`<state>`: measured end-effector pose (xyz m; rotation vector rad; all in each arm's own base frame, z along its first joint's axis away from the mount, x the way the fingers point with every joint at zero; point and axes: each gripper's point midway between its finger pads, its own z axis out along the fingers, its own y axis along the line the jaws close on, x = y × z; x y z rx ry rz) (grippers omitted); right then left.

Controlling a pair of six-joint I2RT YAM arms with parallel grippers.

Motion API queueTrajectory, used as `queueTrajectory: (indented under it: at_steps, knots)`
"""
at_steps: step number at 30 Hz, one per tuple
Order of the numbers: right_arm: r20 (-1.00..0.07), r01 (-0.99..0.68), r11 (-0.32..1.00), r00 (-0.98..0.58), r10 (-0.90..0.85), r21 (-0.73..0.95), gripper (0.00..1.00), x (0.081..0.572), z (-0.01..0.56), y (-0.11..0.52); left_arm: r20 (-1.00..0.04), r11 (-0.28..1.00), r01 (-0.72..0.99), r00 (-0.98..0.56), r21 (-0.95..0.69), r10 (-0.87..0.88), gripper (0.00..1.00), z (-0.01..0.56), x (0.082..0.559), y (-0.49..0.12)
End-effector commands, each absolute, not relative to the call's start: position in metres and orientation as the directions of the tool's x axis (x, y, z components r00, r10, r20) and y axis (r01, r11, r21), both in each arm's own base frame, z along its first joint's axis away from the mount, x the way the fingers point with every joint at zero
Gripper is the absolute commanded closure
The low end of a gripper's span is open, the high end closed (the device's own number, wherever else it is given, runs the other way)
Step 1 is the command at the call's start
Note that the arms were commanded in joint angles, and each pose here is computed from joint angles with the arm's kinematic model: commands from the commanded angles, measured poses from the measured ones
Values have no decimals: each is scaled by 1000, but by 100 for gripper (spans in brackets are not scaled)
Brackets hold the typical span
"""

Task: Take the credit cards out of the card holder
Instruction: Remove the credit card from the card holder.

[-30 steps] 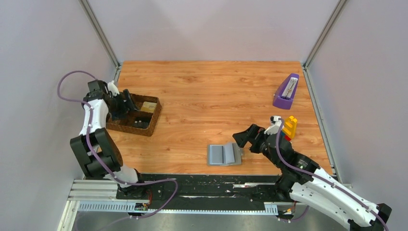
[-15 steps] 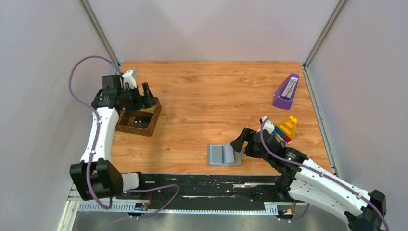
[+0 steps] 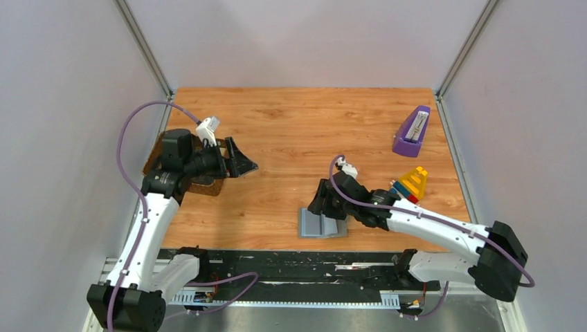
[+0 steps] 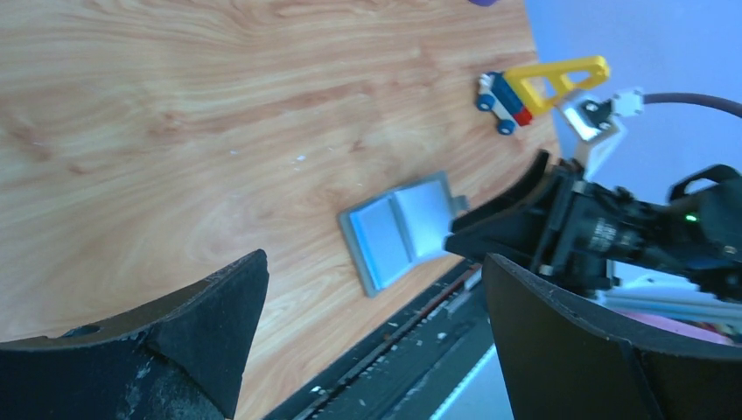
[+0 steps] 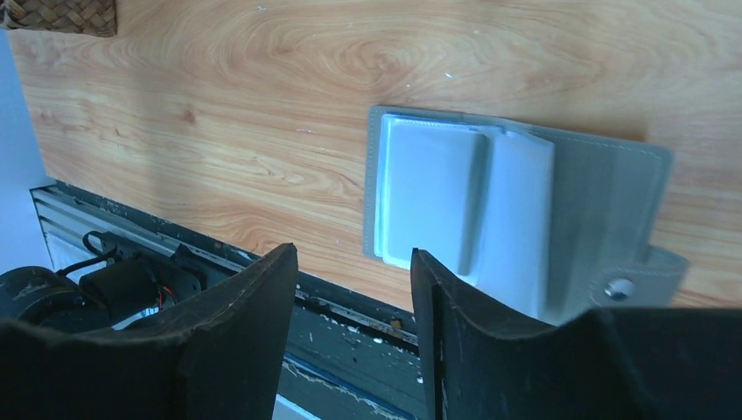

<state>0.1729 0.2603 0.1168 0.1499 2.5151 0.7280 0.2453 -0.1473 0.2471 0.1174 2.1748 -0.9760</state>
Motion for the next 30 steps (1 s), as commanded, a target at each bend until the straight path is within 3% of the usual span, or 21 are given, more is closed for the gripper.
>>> queueTrajectory:
  at_steps: [1, 9, 15, 20, 30]
  knots:
    - [-441, -42, 832, -862, 250, 553, 48, 186, 124, 287, -578, 547, 378, -775, -747, -255, 0, 258, 239, -172]
    - [-408, 26, 909, -888, 212, 417, 42, 192, 72, 285, -493, 464, 340, -829, -818, -262, 0, 221, 233, -181]
    - [-375, 51, 948, -911, 173, 314, 34, 185, 44, 285, -511, 545, 322, -826, -774, -237, 0, 197, 231, -172]
    - [-384, 41, 972, -914, 130, 231, 34, 179, 30, 284, -505, 621, 288, -838, -729, -204, 1, 178, 228, -163]
    - [-407, 55, 994, -909, 87, 90, 37, 177, 15, 273, -500, 639, 279, -844, -717, -193, 6, 174, 229, -164]
